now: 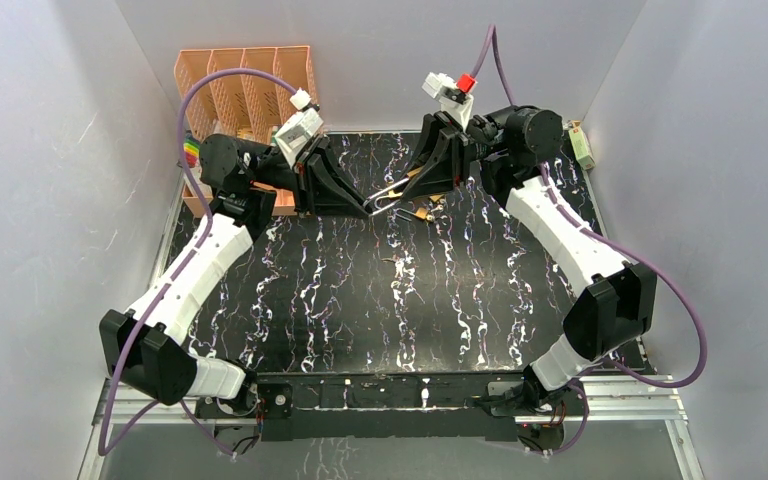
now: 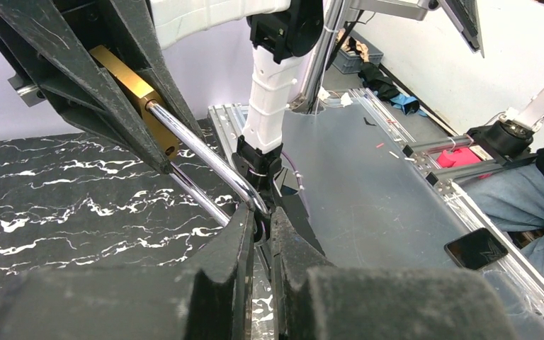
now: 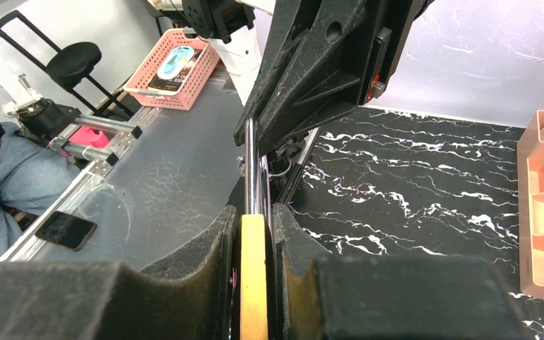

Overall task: Lock with the key
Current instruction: Lock the lock, then place the lock at the center of the board.

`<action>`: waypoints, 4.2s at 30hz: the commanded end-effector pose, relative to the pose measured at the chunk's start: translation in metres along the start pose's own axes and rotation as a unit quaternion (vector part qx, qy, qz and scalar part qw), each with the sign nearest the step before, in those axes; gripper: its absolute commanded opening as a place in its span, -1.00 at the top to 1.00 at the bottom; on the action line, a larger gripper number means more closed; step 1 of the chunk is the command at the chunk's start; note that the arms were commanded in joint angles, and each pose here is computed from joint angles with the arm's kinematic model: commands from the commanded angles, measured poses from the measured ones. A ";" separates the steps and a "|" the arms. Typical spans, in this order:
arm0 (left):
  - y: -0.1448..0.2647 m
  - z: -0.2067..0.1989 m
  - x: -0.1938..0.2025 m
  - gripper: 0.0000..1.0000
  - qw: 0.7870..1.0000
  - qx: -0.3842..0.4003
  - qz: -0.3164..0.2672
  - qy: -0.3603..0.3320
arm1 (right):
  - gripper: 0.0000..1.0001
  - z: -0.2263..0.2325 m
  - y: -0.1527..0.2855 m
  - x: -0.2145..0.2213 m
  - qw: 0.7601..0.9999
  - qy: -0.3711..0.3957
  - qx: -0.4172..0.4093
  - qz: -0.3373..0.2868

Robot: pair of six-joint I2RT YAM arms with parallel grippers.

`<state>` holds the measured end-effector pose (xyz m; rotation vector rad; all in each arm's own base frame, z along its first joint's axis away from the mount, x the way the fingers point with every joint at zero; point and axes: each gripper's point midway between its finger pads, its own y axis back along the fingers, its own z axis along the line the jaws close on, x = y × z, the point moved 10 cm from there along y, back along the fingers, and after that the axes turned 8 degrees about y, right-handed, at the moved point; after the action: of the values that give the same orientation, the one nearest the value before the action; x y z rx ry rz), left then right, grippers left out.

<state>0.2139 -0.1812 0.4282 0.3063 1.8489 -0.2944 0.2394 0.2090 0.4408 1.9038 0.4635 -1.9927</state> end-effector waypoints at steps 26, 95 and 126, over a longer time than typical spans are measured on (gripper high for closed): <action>-0.042 0.015 -0.007 1.00 0.997 0.036 -0.060 0.018 | 1.00 -0.001 -0.045 -0.029 0.992 0.095 -0.009 -0.081; 0.040 0.043 -0.013 1.00 0.948 -0.264 -0.177 -0.018 | 0.41 0.006 -0.053 0.008 0.946 0.086 0.284 -0.133; 0.007 0.093 0.134 1.00 0.738 -0.668 -0.091 0.000 | -0.97 0.025 0.020 0.084 0.769 -0.030 0.638 0.026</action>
<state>0.2468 -0.2105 0.2444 -0.5399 1.8782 0.8949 0.2212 0.1812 0.3597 2.3693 -1.2310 -2.5148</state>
